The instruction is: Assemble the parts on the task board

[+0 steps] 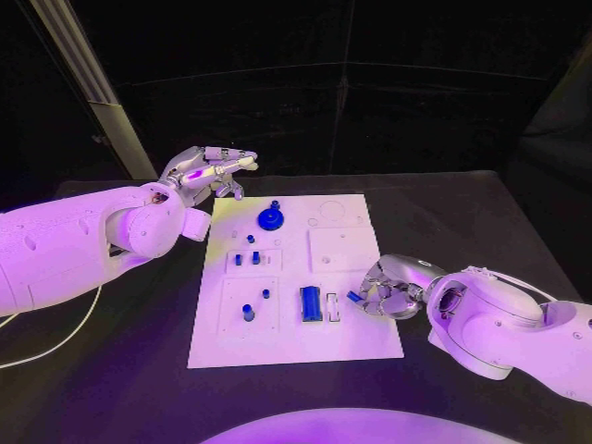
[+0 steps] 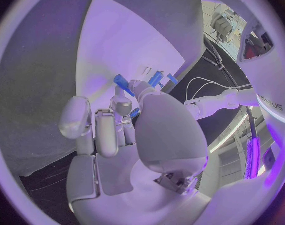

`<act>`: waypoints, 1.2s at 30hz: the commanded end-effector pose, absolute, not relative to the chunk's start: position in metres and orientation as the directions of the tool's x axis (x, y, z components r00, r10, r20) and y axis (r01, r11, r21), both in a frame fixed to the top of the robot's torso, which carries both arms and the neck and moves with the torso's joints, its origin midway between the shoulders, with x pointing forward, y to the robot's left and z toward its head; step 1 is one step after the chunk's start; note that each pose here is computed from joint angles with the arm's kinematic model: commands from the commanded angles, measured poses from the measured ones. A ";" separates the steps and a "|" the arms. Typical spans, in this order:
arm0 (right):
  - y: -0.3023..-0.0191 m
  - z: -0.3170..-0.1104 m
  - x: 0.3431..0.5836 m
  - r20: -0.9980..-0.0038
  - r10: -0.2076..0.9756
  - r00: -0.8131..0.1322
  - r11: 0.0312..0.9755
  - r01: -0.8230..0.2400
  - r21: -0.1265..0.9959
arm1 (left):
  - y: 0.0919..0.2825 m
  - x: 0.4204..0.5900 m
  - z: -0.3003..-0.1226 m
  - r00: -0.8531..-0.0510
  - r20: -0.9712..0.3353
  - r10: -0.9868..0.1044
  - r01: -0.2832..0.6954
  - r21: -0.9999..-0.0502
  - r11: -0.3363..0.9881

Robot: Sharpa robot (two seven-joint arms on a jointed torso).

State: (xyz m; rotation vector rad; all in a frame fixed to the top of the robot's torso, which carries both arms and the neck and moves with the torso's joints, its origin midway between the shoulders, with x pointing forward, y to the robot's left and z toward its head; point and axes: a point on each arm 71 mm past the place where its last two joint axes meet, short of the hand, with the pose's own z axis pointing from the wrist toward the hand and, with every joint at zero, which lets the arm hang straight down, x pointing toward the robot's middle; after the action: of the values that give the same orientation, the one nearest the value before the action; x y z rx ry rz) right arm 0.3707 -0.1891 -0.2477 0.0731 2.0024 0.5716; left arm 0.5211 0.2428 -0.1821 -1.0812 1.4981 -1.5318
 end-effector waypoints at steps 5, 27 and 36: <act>-0.184 -0.250 0.373 -0.744 0.414 -0.525 0.837 -0.100 0.537 | 0.241 0.521 -0.181 -0.400 0.085 -0.913 -0.057 -0.996 -0.068; -0.163 -0.261 0.374 -0.681 0.404 -0.611 0.837 -0.054 0.545 | 0.240 0.520 -0.181 -0.402 0.086 -0.912 -0.059 -0.996 -0.067; -0.158 -0.263 0.375 -0.670 0.395 -0.629 0.838 -0.052 0.543 | 0.239 0.520 -0.181 -0.406 0.086 -0.910 -0.061 -0.996 -0.067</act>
State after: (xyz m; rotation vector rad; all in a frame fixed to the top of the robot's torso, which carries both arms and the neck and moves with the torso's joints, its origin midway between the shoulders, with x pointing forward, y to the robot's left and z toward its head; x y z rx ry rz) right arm 0.3757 -0.1591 -0.2617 0.2493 2.1364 0.6700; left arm 0.5206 0.2409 -0.1822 -1.0813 1.5054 -1.5358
